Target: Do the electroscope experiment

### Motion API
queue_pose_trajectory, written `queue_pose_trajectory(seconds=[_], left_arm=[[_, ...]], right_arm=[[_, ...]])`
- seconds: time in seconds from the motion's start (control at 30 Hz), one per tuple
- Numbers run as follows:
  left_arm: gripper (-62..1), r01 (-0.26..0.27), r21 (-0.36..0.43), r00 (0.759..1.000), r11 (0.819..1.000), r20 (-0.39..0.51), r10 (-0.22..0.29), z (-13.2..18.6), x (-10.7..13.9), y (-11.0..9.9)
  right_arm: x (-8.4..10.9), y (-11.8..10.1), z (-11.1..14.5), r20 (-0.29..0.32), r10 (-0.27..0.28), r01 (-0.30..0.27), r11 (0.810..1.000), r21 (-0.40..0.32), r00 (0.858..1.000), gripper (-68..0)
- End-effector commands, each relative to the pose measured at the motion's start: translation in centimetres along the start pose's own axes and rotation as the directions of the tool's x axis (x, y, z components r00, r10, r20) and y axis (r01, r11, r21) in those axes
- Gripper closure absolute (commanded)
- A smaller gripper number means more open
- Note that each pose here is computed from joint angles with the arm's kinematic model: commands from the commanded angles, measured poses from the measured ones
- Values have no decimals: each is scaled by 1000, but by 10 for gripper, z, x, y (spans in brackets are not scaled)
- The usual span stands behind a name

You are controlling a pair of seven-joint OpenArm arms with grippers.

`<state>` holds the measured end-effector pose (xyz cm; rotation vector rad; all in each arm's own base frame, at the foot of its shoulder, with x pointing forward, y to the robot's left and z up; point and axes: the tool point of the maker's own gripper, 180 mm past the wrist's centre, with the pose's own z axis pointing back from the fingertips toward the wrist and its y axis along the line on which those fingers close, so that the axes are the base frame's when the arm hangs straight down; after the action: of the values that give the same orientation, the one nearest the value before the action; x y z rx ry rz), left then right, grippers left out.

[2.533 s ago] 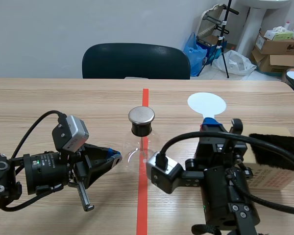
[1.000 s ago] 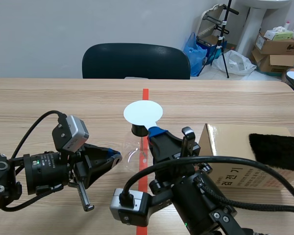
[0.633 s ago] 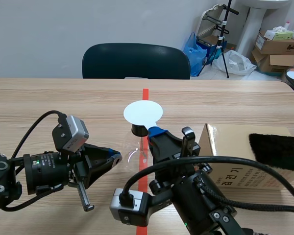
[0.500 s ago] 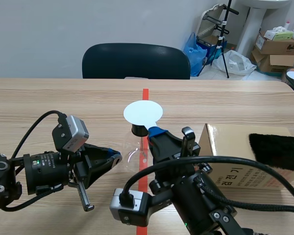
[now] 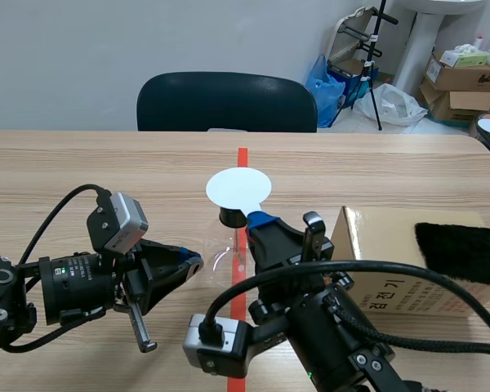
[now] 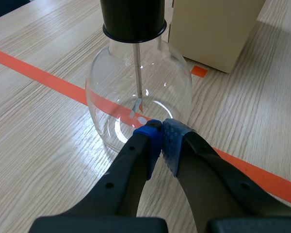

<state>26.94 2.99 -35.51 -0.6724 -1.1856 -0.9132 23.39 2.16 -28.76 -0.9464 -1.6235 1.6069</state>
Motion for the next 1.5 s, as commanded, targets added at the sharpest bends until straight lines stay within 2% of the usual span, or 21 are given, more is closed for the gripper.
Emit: queue_pose_trajectory(seconds=[0.0,0.13,0.27,0.47,0.6,0.77,0.93,1.03,1.13,1.47], left_arm=[[-30,10,3,999,1000,38,-10,-3,12,4],[-30,10,4,999,1000,38,-10,-3,12,4],[-30,10,4,999,1000,38,-10,-3,12,4],[-30,10,4,999,1000,38,-10,-3,12,4],[-30,10,4,999,1000,38,-10,-3,12,4],[-30,10,4,999,1000,38,-10,-3,12,4],[-30,10,4,999,1000,38,-10,-3,12,4],[-30,10,4,999,1000,38,-10,-3,12,4],[-30,10,4,999,1000,38,-10,-3,12,4],[-30,10,4,999,1000,38,-10,-3,12,4]], right_arm=[[-6,-15,-6,-6,16,-17,998,-52,1000,-10],[-12,-15,-6,-40,15,-17,998,-52,999,-10],[-24,-15,-5,-105,11,-17,998,-52,994,-10],[-48,-15,-1,-243,4,-17,998,-52,970,-10],[-65,-15,4,-337,-2,-17,998,-52,942,-10],[-86,-15,13,-449,-9,-17,998,-52,894,-10],[-100,-15,21,-531,-14,-17,998,-52,847,-10],[-106,-15,25,-560,-15,-17,998,-52,828,-10],[-108,-15,26,-574,-16,-17,998,-52,819,-10],[-108,-15,26,-572,-16,-16,999,-52,820,-10]])
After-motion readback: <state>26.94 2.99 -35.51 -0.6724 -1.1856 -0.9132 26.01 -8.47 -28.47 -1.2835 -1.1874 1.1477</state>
